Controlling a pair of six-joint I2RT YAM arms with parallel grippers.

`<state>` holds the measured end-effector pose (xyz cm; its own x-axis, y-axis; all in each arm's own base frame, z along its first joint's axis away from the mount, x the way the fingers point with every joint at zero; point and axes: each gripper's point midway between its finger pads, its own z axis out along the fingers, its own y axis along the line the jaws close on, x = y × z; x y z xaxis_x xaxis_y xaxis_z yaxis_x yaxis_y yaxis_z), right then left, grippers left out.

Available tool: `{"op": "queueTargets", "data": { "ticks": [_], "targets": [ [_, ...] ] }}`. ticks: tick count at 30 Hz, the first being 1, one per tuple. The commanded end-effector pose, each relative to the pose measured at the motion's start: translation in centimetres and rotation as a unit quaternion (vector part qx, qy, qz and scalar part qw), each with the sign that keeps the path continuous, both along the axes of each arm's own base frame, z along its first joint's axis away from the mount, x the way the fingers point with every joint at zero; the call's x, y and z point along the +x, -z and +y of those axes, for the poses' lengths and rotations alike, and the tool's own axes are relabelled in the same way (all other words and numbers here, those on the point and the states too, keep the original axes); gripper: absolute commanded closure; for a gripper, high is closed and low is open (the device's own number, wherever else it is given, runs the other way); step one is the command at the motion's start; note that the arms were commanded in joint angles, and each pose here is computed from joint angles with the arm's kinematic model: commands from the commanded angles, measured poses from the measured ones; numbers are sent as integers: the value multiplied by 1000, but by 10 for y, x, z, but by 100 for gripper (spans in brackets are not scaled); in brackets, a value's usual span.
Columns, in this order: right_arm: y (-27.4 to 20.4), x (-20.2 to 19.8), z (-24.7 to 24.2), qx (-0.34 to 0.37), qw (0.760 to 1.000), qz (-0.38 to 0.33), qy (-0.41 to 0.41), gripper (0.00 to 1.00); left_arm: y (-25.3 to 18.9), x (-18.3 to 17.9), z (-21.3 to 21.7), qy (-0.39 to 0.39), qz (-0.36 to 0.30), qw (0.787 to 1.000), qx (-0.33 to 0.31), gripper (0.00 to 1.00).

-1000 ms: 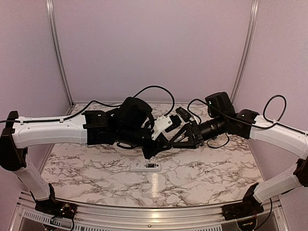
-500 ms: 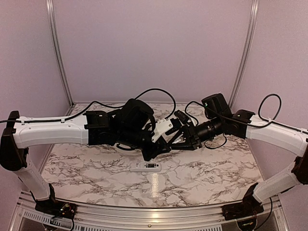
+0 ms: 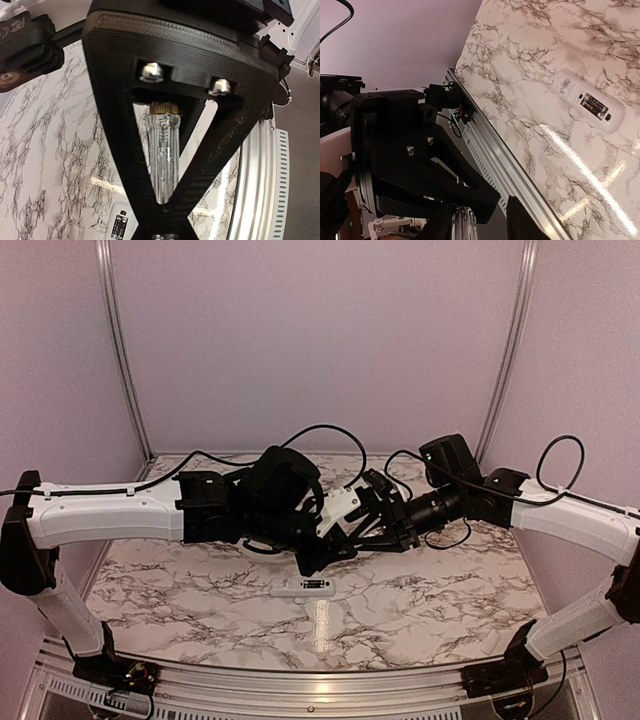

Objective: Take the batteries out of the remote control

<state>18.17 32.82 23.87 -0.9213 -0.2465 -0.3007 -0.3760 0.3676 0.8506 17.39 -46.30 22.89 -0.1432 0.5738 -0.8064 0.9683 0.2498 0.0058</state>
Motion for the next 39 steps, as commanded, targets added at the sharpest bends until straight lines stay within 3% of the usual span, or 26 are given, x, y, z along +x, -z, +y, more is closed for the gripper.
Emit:
{"op": "queueTargets", "data": {
  "ticks": [1, 9, 13, 21, 33, 39],
  "targets": [
    [-5, -1, -2, 12, 1000, -3, 4, 68, -1, -5, -3, 6, 2, 1000, -11, 100],
    [-7, -5, -1, 19, 1000, -2, -8, 84, -1, -3, -4, 0, -4, 1000, -9, 100],
    [-7, -9, -2, 21, 1000, 3, -19, 84, 0, -1, -4, -2, -7, 1000, -7, 100],
    [-7, -13, -3, 18, 999, 1, -31, 74, 1, -1, -2, -1, -12, 1000, 0, 100],
    [-6, -6, -2, 15, 1000, -3, -10, 78, 3, -7, -1, 6, -13, 1000, 4, 100],
    [-6, -6, -2, 17, 1000, 1, -8, 90, 3, -6, 0, 3, -17, 1000, 5, 100]
  ]
}}
